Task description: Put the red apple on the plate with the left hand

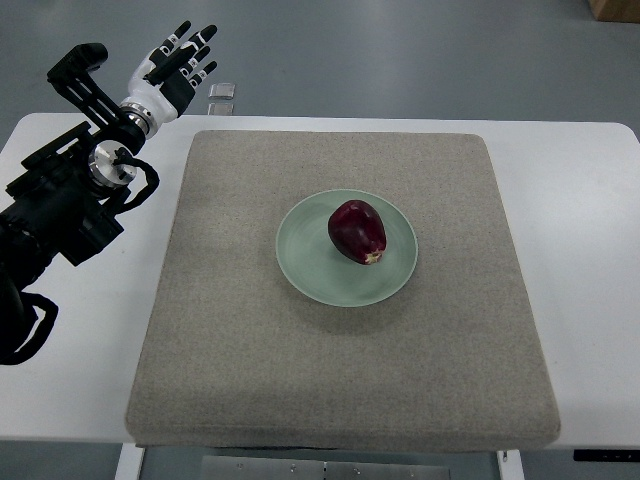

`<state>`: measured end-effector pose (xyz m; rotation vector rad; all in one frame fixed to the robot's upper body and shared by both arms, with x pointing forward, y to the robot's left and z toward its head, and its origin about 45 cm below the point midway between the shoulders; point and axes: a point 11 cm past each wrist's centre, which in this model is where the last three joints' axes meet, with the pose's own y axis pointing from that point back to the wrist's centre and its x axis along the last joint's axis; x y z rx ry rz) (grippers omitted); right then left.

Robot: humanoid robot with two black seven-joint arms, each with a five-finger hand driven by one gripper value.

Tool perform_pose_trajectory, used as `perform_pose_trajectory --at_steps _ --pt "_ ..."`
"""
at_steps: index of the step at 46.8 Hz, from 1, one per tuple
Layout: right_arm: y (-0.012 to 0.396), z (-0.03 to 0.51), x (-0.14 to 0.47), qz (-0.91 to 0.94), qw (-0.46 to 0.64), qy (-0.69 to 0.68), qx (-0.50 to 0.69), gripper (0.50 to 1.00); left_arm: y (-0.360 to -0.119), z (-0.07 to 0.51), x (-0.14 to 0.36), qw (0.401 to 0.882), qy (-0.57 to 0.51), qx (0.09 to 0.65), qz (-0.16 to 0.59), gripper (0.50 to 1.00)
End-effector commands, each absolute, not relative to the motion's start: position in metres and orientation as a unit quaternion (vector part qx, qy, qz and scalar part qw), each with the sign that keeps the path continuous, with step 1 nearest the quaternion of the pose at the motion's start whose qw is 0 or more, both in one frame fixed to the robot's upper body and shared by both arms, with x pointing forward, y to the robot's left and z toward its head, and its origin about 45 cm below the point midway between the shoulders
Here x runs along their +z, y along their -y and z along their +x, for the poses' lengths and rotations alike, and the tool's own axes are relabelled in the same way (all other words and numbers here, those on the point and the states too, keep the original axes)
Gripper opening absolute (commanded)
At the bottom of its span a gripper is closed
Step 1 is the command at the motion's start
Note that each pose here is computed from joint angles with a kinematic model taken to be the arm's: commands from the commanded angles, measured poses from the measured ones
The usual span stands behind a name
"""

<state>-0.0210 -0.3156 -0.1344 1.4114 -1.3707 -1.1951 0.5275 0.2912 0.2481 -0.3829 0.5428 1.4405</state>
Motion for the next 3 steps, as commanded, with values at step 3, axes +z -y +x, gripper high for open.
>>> perform_pose_trajectory --at_steps 3 --pt "0.3157 -0.0205 -0.1343 0.559 0.405 0.546 -0.474 0.964 -0.2906 0.5276 0.248 0.702 -0.245 0.647 -0.172 0.994"
